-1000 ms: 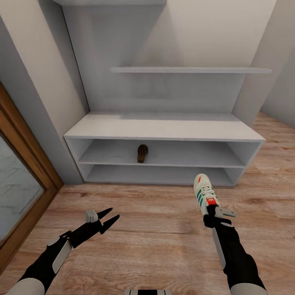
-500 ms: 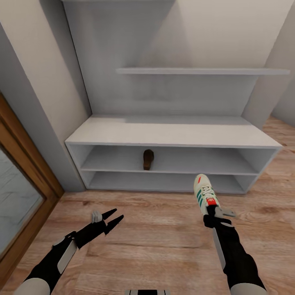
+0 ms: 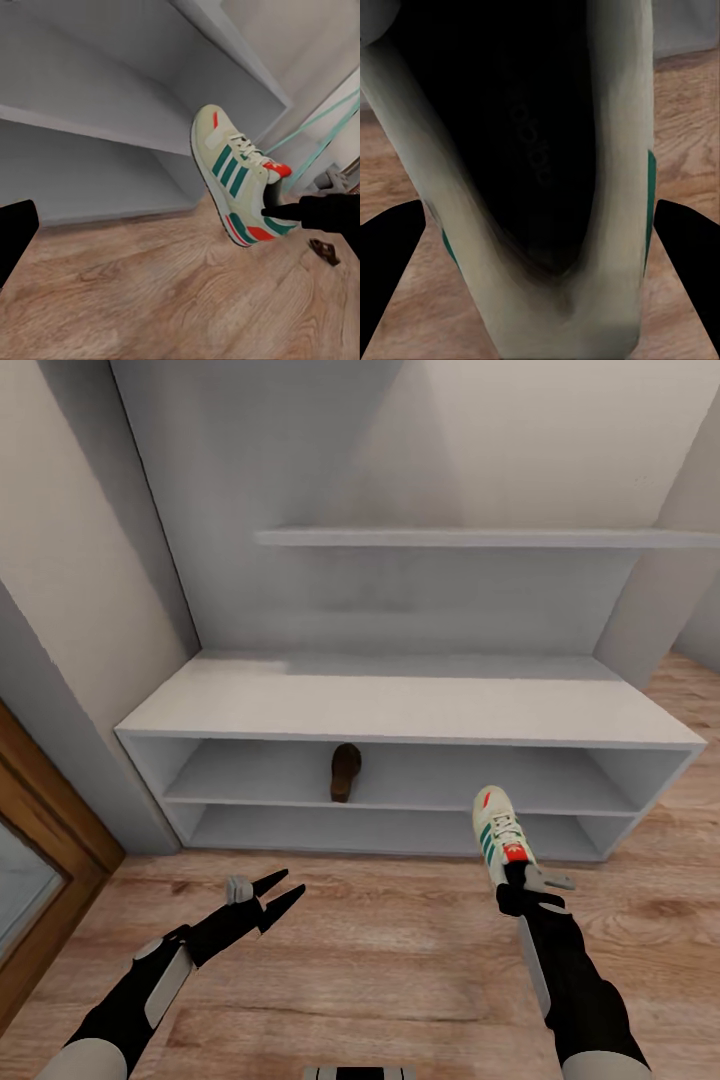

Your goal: Pick up the two gym shoes and the two sandals from the corridor floor and place them onto the hallstand (shoe rack) in the corridor, making sure they are on the rack and not on the floor. Arrange them so the two gym shoes are next to each other and the two sandals are next to each other.

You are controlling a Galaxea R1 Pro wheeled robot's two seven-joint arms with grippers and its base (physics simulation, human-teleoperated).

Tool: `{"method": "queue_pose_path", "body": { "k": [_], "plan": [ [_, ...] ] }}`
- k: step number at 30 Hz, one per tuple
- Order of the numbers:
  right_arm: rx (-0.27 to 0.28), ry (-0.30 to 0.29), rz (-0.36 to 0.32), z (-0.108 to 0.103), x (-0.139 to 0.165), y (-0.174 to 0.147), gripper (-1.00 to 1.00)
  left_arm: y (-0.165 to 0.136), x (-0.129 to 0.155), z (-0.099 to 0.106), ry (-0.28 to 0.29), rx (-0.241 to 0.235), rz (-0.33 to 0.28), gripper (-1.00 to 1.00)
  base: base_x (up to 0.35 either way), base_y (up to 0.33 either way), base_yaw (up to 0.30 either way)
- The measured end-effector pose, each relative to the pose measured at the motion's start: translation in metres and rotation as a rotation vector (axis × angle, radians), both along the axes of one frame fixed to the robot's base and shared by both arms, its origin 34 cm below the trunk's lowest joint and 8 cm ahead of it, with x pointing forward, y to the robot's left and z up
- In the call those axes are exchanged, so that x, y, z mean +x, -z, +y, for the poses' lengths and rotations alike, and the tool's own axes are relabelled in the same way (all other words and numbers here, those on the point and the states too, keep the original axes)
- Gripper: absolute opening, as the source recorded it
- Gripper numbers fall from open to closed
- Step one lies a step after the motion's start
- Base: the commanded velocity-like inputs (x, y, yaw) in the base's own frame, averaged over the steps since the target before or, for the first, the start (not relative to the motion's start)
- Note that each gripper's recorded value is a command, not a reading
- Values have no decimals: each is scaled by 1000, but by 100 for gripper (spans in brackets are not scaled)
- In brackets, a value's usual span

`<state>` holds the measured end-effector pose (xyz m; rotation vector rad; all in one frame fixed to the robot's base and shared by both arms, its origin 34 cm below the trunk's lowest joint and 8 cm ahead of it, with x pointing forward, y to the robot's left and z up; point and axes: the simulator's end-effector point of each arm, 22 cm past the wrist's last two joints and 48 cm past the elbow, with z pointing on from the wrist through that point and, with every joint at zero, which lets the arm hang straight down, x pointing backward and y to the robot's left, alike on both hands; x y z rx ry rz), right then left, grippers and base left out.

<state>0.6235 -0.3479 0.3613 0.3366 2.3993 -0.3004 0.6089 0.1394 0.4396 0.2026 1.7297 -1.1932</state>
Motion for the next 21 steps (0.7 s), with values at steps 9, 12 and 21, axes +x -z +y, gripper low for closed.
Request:
{"method": "queue_pose_path", "body": {
  "k": [9,12,21],
  "plan": [
    [0,-1,0,0,0,0,-100,0,0,-3,2,-6,2,100,294,-84,0],
    [0,-1,0,0,0,0,-100,0,-1,-4,2,-6,2,100,267,187,0],
    [-1,0,0,0,0,0,-100,4,-3,-4,1,-8,15,100,131,106,0]
  ]
}}
